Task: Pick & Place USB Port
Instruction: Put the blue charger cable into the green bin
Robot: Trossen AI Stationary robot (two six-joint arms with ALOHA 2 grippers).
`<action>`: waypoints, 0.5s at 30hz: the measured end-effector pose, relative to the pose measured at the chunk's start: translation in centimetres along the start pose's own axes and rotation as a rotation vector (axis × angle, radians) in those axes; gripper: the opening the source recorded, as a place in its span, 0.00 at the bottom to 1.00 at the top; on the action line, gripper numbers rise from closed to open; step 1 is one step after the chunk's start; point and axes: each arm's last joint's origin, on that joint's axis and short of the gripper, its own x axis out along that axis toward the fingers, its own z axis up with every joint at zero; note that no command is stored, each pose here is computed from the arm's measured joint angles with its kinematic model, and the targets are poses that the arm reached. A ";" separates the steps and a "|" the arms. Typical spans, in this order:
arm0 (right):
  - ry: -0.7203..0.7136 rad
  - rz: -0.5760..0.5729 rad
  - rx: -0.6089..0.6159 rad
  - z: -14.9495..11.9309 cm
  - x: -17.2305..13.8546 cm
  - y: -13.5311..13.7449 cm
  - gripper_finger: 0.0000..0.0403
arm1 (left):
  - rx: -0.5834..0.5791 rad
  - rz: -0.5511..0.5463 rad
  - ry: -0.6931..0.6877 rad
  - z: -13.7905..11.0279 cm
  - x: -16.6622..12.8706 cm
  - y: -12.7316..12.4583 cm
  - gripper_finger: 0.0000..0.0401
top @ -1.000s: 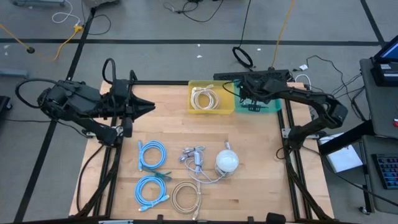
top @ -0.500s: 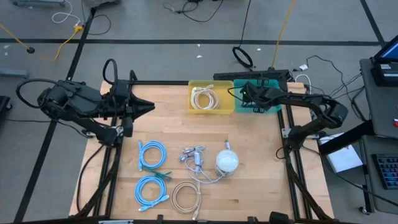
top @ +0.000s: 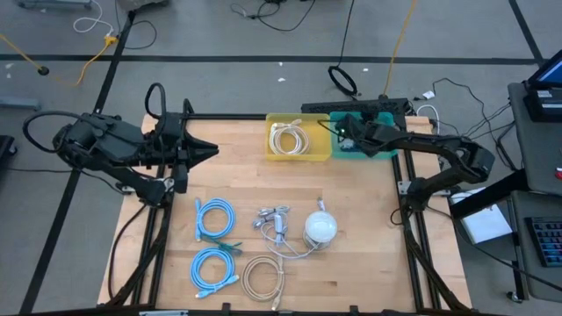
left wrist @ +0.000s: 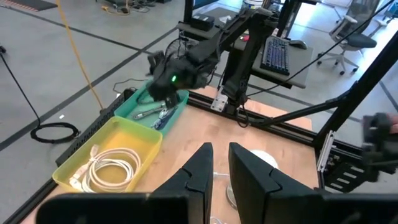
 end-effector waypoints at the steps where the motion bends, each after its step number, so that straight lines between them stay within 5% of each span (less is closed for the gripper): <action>1: -0.029 -0.017 0.028 0.3 -0.8 -0.9 0.49 | 0.000 0.003 -0.001 0.0 0.0 0.0 0.13; 5: -0.191 -0.065 0.195 1.4 -5.2 -5.6 0.49 | 0.004 0.019 -0.005 0.1 0.1 0.2 0.13; 9: -0.381 -0.047 0.488 1.4 -11.0 -10.7 0.48 | 0.014 0.043 0.028 -0.2 0.2 0.5 0.13; 15: -0.717 0.292 1.030 -1.3 -18.0 -14.8 0.48 | 0.014 0.082 0.183 -1.8 0.4 1.0 0.13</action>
